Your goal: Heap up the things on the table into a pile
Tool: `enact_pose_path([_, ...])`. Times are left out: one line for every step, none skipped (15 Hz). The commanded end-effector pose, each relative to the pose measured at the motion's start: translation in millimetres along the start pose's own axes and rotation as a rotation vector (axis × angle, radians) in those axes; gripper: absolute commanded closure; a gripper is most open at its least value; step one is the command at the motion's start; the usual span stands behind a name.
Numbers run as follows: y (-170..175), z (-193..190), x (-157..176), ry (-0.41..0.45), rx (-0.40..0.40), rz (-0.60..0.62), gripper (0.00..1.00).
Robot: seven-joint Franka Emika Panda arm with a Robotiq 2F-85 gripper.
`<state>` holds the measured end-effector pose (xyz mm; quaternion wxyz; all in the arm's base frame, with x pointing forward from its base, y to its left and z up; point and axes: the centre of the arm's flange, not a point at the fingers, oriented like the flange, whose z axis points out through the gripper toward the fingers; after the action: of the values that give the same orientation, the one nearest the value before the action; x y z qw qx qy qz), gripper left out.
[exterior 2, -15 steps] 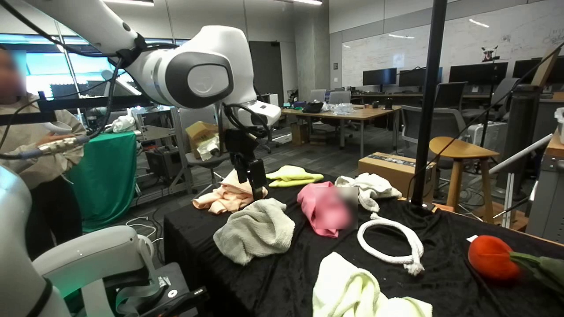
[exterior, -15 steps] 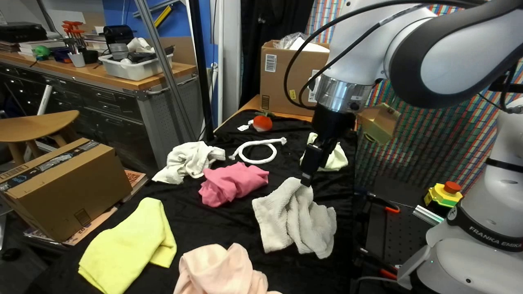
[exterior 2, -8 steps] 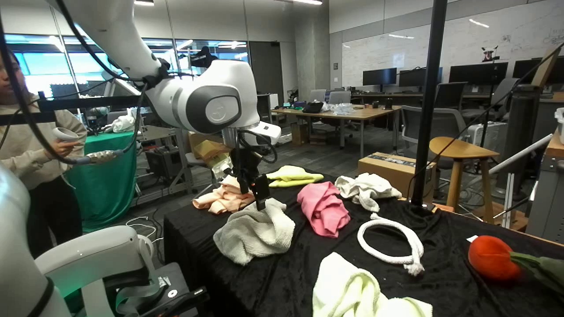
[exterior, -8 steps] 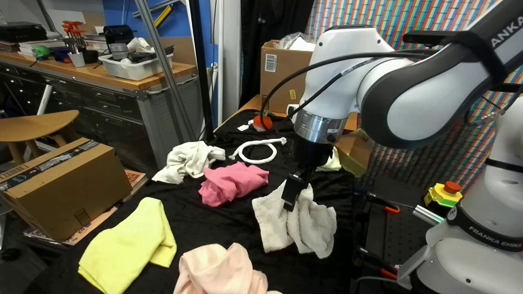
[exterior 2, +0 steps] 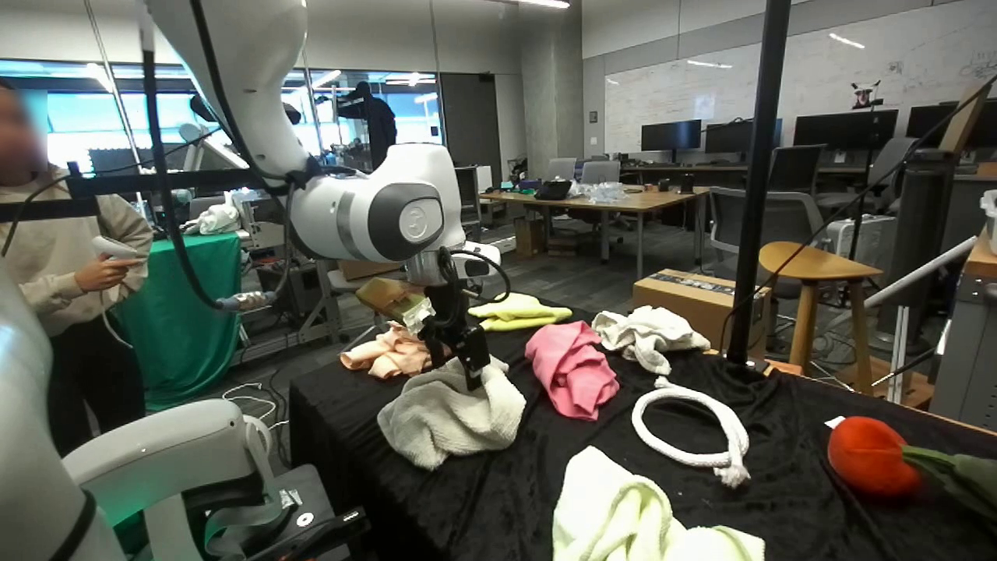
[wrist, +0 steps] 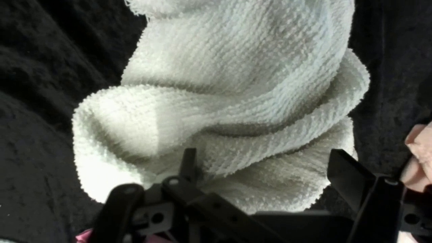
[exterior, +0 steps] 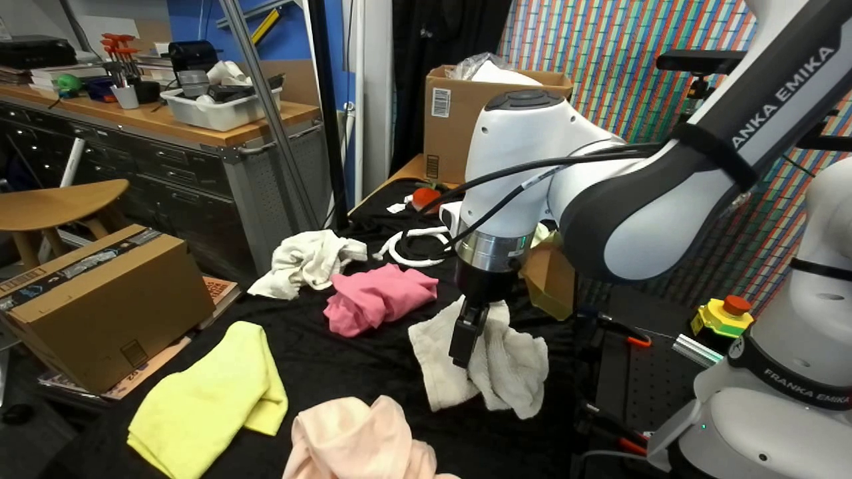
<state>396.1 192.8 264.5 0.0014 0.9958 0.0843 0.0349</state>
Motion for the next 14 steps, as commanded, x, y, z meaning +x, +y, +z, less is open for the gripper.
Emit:
enact_pose_path([-2, 14, 15, 0.031, -0.056, -0.013, 0.00])
enact_pose_path([-1, 17, 15, 0.032, -0.066, -0.017, 0.00])
enact_pose_path([0, 18, 15, 0.032, -0.077, -0.017, 0.00])
enact_pose_path([1, 21, 16, 0.030, -0.085, -0.018, 0.00])
enact_pose_path([2, 22, 16, 0.029, -0.088, -0.018, 0.00])
enact_pose_path([3, 24, 16, 0.027, -0.092, -0.016, 0.00])
enact_pose_path([4, 26, 17, 0.025, -0.093, -0.012, 0.00])
enact_pose_path([5, 27, 17, 0.023, -0.093, -0.011, 0.25])
enact_pose_path([6, 28, 17, 0.016, -0.087, -0.012, 0.26])
enact_pose_path([6, 29, 17, 0.015, -0.088, -0.008, 0.34])
enact_pose_path([7, 29, 17, 0.012, -0.087, -0.005, 0.42])
enact_pose_path([7, 29, 17, 0.008, -0.086, -0.005, 0.50])
enact_pose_path([8, 28, 17, 0.001, -0.080, -0.005, 0.58])
enact_pose_path([8, 27, 17, -0.002, -0.075, -0.004, 0.65])
